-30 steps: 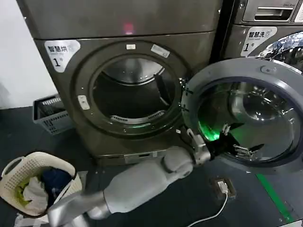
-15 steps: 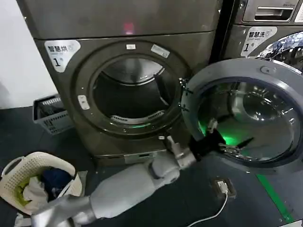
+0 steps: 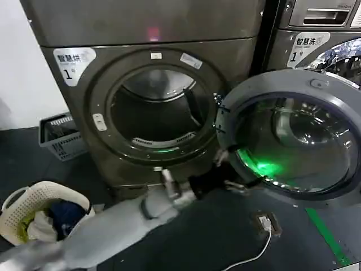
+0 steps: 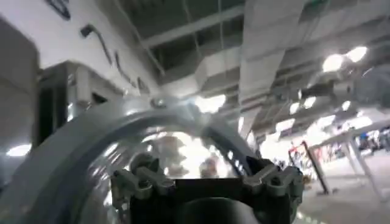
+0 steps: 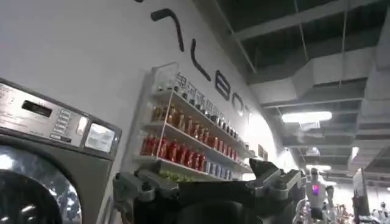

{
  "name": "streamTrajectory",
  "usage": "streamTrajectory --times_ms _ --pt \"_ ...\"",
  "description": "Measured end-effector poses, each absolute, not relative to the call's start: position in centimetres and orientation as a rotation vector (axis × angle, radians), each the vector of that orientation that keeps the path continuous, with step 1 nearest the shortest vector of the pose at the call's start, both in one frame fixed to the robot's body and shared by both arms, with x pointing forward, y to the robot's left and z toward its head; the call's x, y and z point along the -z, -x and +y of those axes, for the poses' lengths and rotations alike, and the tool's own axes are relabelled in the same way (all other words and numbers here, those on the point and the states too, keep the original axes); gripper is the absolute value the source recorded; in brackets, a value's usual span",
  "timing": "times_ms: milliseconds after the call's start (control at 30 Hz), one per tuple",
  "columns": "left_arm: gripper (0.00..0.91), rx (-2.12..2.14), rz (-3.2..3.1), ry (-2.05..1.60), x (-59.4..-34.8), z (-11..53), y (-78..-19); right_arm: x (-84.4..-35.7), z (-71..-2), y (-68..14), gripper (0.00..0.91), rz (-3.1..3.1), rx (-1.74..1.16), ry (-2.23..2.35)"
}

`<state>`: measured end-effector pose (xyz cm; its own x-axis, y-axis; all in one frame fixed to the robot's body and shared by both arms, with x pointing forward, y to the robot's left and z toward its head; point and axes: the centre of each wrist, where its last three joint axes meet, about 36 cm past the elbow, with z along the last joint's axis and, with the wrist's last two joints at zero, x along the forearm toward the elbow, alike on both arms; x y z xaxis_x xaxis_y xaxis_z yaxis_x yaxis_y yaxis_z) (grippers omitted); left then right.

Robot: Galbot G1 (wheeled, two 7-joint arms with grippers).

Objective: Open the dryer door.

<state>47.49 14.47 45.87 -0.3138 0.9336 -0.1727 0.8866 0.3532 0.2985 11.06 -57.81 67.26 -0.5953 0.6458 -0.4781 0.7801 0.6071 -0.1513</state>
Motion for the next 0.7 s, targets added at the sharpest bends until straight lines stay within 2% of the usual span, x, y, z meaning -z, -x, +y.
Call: streamTrajectory --times_ms 333,700 --pt "0.907 -0.705 2.772 -1.486 -46.2 28.6 -44.5 -67.5 -57.4 -11.0 0.907 2.398 0.585 -1.18" --pt "0.907 -1.452 3.129 -1.35 -48.0 41.5 -41.4 -69.3 -57.8 -9.1 0.907 2.258 0.724 -1.337"
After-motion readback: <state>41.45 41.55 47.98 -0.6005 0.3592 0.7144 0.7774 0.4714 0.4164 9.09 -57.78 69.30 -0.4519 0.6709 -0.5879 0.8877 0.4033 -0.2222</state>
